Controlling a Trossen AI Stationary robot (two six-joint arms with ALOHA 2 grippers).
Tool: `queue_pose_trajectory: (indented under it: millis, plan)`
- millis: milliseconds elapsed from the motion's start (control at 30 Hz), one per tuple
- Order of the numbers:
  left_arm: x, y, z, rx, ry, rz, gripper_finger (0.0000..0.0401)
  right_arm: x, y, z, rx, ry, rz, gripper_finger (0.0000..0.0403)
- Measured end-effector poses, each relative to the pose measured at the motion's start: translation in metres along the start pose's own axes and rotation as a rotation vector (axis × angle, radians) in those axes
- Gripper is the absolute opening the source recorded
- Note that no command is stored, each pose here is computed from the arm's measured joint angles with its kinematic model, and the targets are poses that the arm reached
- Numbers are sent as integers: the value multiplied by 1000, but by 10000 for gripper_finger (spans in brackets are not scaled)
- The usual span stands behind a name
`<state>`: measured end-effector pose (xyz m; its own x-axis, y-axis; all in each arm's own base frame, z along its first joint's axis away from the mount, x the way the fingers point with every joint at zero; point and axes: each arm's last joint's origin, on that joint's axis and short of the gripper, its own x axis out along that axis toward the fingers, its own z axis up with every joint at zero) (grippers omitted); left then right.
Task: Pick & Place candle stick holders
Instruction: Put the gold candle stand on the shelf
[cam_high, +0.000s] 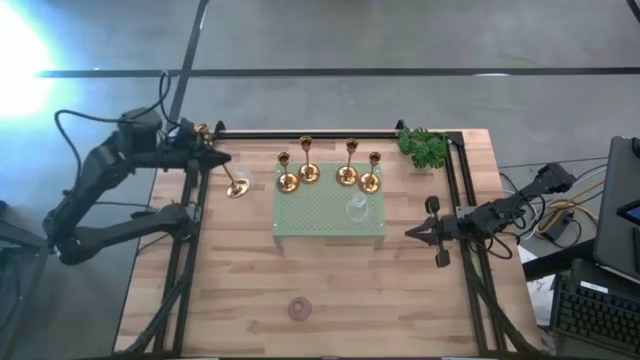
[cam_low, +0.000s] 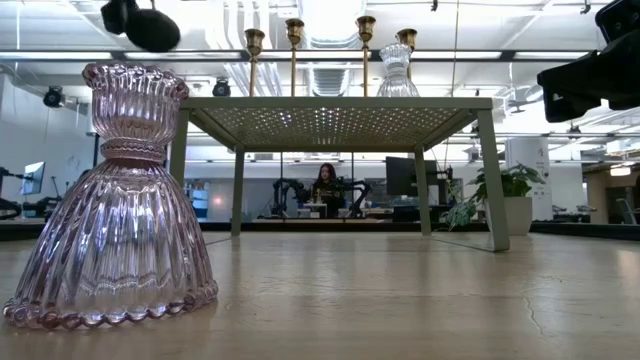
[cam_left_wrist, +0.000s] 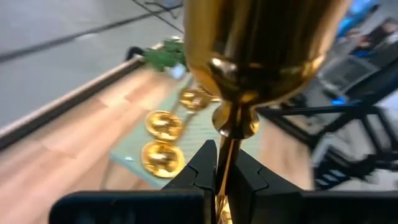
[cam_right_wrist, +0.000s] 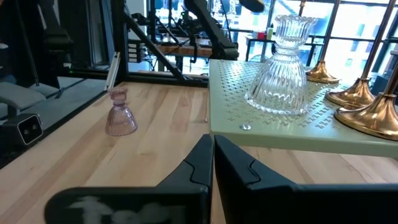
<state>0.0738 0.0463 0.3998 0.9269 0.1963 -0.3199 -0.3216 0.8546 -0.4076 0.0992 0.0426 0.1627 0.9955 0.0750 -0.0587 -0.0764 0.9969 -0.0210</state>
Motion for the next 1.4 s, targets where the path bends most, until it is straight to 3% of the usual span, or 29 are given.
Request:
queue_pose_trajectory:
  millis: [367, 700, 967, 1067, 1400]
  plan:
    - [4, -17, -2, -106, 102, -134, 17, 0, 0, 0, 0, 0, 0, 9]
    - [40, -55, -8, 27, 139, -157, 17, 0, 0, 0, 0, 0, -1, 9]
    - [67, -104, -24, 108, 182, -89, 17, 0, 0, 0, 0, 0, 0, 9]
    - [72, -124, -20, 133, 137, -70, 17, 0, 0, 0, 0, 0, 0, 9]
    - [121, -154, -20, 227, 40, 193, 17, 0, 0, 0, 0, 0, 0, 9]
